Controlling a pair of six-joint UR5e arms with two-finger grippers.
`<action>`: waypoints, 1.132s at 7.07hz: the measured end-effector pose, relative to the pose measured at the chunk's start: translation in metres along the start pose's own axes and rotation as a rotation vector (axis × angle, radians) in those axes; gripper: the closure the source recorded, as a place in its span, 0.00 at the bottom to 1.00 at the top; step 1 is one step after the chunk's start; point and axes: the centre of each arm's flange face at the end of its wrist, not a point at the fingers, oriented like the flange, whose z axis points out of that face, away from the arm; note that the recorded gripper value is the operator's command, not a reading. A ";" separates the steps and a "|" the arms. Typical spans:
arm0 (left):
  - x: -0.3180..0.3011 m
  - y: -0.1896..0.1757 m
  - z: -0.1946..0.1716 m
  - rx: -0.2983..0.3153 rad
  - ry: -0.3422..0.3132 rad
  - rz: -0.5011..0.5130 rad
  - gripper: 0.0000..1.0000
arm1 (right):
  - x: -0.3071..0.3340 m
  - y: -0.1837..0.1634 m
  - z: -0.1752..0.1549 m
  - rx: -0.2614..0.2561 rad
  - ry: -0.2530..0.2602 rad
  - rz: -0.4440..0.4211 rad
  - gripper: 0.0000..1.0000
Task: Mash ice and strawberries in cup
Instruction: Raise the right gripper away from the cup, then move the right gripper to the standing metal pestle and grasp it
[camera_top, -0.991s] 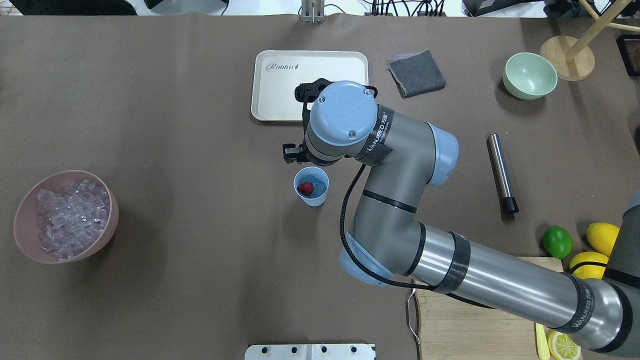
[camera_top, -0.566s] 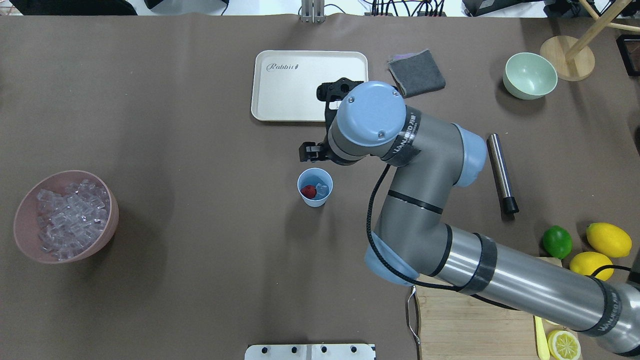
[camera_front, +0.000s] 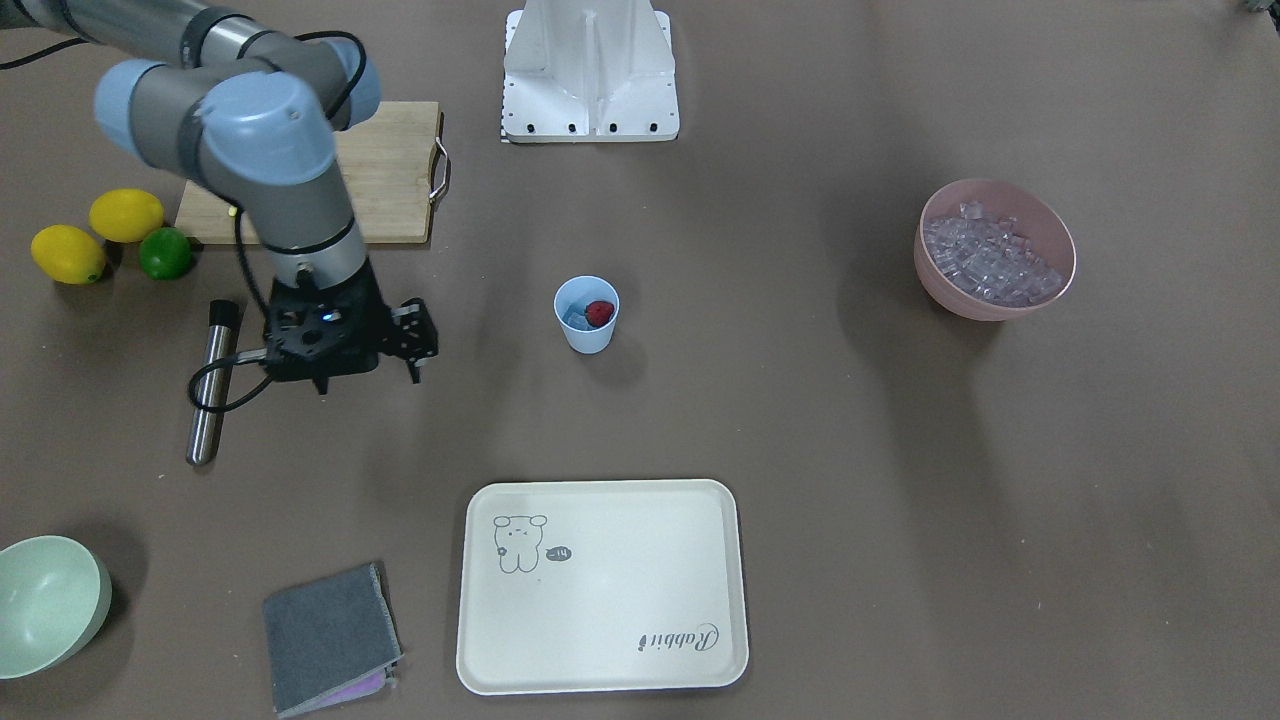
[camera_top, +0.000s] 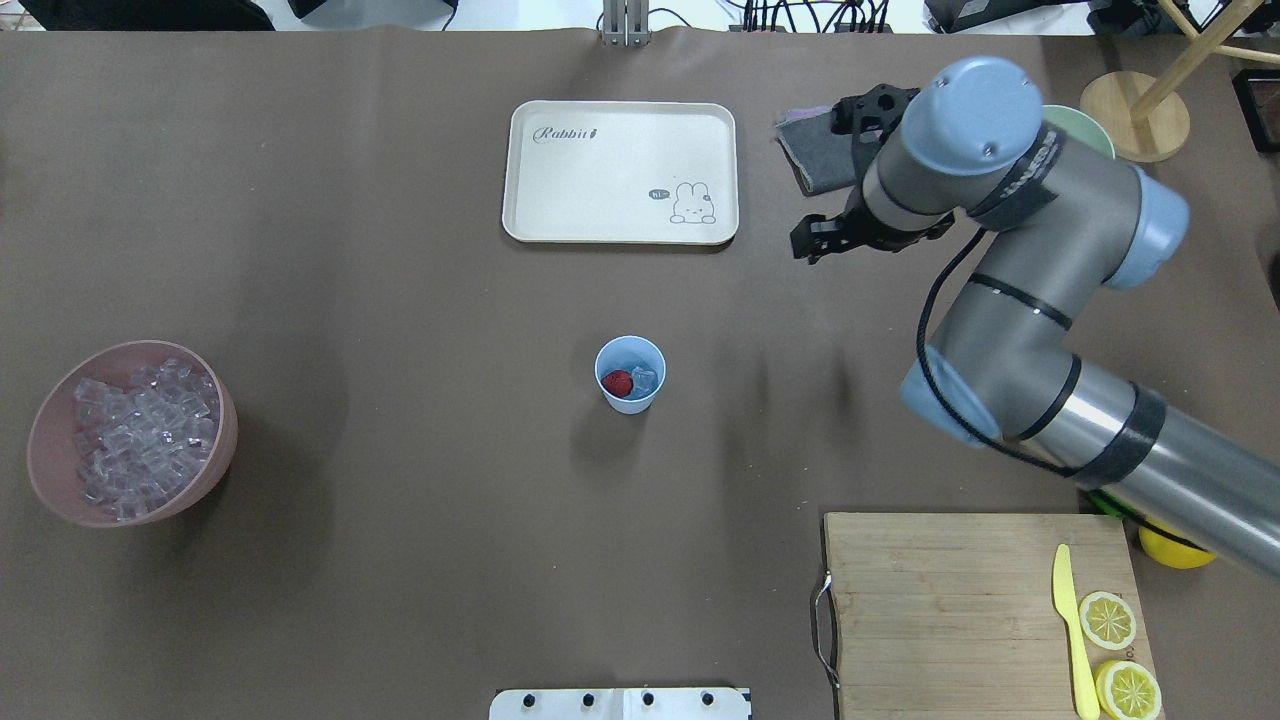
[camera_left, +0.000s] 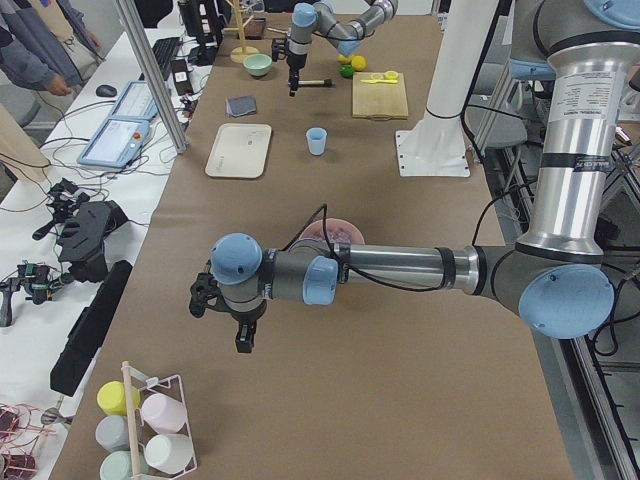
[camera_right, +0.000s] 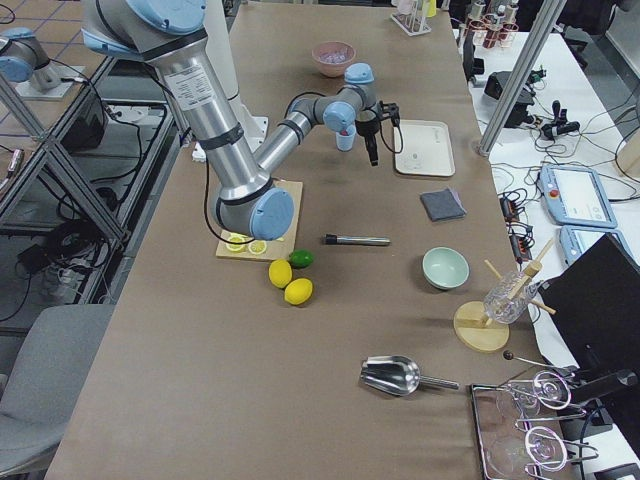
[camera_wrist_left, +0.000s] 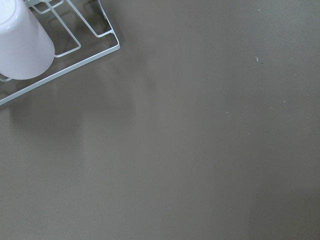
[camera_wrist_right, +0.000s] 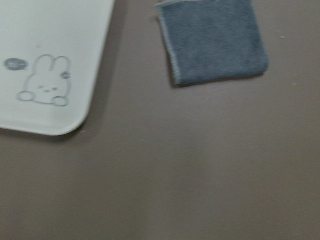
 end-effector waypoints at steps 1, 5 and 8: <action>0.002 0.001 -0.002 0.003 0.000 0.003 0.03 | 0.059 -0.025 0.016 -0.044 -0.003 0.009 0.05; 0.013 0.011 -0.012 0.021 0.000 0.018 0.03 | 0.198 -0.048 0.079 -0.129 -0.014 0.008 0.06; 0.018 0.017 -0.017 0.029 -0.001 0.025 0.03 | 0.184 -0.031 0.093 -0.162 -0.038 -0.016 0.03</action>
